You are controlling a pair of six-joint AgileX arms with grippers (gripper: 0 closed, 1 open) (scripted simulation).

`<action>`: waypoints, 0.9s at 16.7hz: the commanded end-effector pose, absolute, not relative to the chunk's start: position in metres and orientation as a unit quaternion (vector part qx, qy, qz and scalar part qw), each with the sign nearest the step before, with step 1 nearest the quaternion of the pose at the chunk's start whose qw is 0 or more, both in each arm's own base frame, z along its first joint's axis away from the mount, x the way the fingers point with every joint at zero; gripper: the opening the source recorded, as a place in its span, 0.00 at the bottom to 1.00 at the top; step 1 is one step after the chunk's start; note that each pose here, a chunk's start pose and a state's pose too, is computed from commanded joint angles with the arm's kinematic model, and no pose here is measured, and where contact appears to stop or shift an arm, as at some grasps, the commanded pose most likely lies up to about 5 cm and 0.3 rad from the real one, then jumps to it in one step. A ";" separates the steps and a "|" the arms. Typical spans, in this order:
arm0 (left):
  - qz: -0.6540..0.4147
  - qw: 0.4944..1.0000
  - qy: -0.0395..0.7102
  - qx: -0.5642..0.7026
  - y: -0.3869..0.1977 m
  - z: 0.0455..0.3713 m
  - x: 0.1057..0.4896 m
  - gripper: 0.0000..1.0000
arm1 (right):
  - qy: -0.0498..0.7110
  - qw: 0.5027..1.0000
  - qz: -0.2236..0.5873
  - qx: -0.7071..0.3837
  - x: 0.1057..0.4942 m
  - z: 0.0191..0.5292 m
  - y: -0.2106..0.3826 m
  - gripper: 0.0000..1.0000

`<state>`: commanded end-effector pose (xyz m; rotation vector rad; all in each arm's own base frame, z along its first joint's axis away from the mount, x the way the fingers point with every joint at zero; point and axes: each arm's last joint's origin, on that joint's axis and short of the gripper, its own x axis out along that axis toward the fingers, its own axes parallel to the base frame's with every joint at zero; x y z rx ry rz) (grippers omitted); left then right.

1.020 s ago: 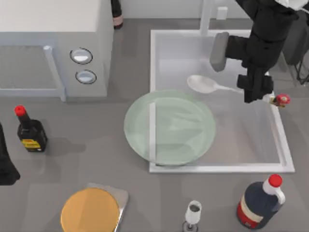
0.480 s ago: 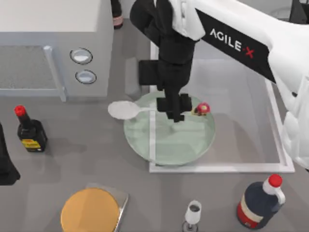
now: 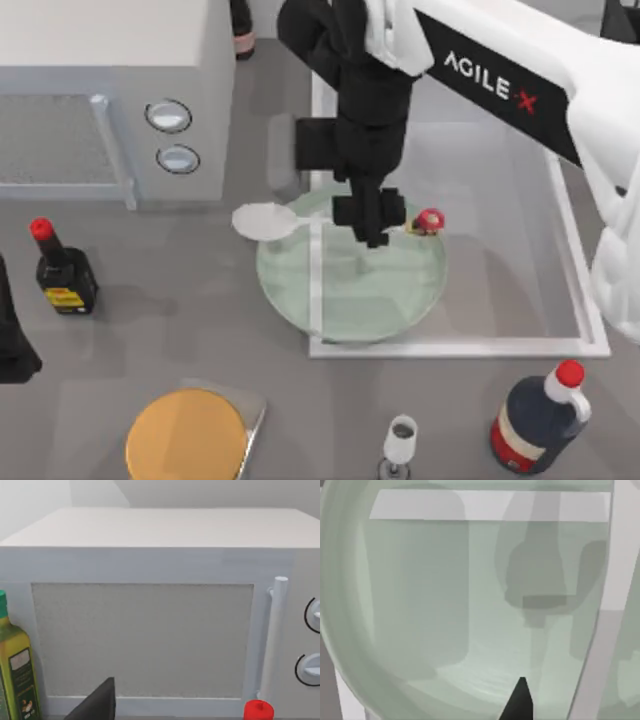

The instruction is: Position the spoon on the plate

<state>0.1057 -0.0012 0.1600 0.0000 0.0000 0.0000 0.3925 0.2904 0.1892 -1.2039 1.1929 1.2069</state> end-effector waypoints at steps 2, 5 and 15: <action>0.000 1.000 0.000 0.000 -0.001 0.160 0.106 1.00 | 0.503 0.512 0.489 -0.496 0.393 0.197 0.282 0.00; 0.000 1.000 0.000 0.000 -0.001 0.160 0.106 1.00 | 0.514 0.522 0.471 -0.491 0.394 0.210 0.269 0.00; 0.000 1.000 0.000 0.000 -0.001 0.160 0.106 1.00 | 0.503 0.536 0.469 -0.490 0.396 0.211 0.263 0.00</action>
